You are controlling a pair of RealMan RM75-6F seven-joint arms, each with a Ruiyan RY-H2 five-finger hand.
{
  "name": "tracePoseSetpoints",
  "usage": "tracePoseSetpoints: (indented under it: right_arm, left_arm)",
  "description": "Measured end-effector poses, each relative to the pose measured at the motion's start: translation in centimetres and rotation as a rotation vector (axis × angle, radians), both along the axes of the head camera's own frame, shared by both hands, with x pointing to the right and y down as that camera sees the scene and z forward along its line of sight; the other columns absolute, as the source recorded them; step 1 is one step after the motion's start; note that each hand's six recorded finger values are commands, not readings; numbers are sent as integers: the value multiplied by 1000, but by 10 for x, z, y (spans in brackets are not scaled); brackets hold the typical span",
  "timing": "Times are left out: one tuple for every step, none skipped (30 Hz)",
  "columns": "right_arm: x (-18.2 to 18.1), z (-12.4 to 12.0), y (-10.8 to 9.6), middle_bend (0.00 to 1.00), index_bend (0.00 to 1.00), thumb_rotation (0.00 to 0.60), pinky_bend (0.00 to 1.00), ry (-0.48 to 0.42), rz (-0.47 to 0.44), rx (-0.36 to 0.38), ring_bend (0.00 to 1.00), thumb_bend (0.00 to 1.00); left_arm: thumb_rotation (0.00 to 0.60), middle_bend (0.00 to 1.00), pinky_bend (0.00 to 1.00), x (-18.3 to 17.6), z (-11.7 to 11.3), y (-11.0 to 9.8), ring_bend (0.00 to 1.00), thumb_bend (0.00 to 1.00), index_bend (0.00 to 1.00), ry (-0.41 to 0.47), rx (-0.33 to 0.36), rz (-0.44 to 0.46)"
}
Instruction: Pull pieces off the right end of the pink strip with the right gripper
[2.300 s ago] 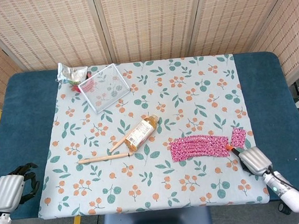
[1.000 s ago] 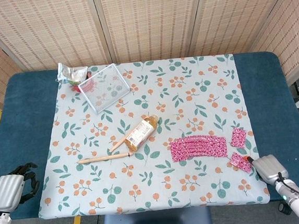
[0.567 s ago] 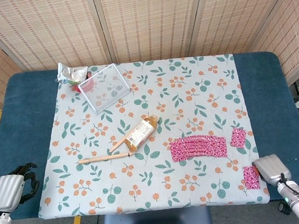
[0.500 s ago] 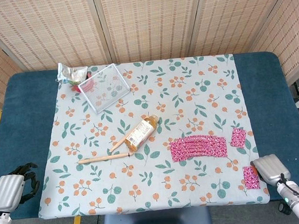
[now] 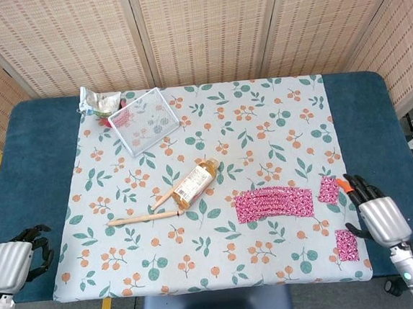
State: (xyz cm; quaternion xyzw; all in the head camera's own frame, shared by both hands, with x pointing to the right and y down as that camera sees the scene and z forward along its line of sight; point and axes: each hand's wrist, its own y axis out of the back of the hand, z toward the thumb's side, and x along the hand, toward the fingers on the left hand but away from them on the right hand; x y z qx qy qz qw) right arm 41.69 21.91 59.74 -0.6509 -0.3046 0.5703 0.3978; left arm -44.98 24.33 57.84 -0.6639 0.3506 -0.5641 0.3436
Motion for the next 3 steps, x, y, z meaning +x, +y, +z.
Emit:
tracePoseSetpoints:
  right_arm:
    - [4, -2, 1, 0, 0, 600, 232, 17, 14, 17, 0, 133]
    - [8, -4, 1, 0, 0, 600, 232, 39, 30, 34, 0, 133]
    - [8, -5, 0, 0, 0, 600, 232, 53, 43, 43, 0, 133]
  left_arm:
    - [600, 315, 570, 1, 0, 0, 341, 658, 281, 1, 2, 4]
    - [600, 315, 570, 2, 0, 0, 341, 658, 281, 2, 4, 9]
    - [600, 315, 570, 4, 0, 0, 341, 658, 281, 5, 6, 17]
